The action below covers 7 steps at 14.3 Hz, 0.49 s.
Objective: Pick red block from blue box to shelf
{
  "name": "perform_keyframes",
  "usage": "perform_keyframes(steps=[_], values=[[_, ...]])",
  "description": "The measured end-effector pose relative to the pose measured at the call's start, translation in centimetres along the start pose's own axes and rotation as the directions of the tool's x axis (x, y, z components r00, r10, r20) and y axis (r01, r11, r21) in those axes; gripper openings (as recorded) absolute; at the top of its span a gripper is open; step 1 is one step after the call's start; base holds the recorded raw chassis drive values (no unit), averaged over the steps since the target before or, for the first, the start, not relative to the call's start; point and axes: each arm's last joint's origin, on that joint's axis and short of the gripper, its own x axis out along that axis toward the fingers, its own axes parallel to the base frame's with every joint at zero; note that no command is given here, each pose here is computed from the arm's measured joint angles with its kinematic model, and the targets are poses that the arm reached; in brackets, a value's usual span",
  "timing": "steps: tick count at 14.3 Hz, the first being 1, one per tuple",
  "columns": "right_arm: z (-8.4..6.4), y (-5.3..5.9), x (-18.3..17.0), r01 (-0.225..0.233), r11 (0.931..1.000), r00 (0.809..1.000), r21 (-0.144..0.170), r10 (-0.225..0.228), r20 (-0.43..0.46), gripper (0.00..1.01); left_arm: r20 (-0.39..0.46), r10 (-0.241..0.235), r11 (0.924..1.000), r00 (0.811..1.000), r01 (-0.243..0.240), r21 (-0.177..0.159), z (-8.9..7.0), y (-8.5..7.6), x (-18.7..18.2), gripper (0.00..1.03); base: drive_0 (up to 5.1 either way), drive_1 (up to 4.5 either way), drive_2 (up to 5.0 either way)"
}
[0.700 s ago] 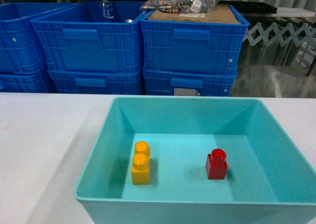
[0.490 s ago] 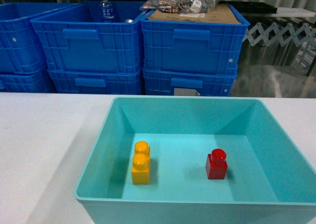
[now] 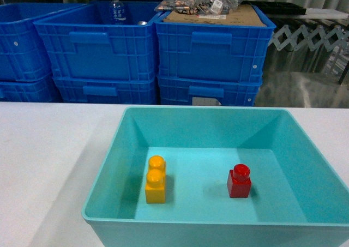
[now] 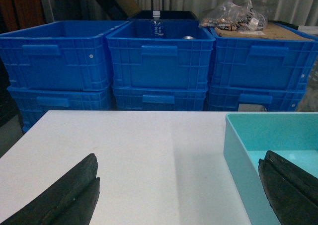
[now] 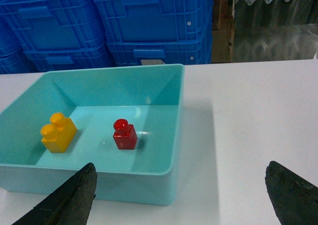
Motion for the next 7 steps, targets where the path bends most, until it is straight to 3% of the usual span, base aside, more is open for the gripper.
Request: perform_keyframes(steps=[7], values=[[0.0,0.0,0.0,0.0,1.0,1.0,0.0,0.0,0.0,0.98,0.0,0.0,1.0,1.0,0.0,0.0,0.0,0.0,0.0,0.98,0.0,0.0,0.0]])
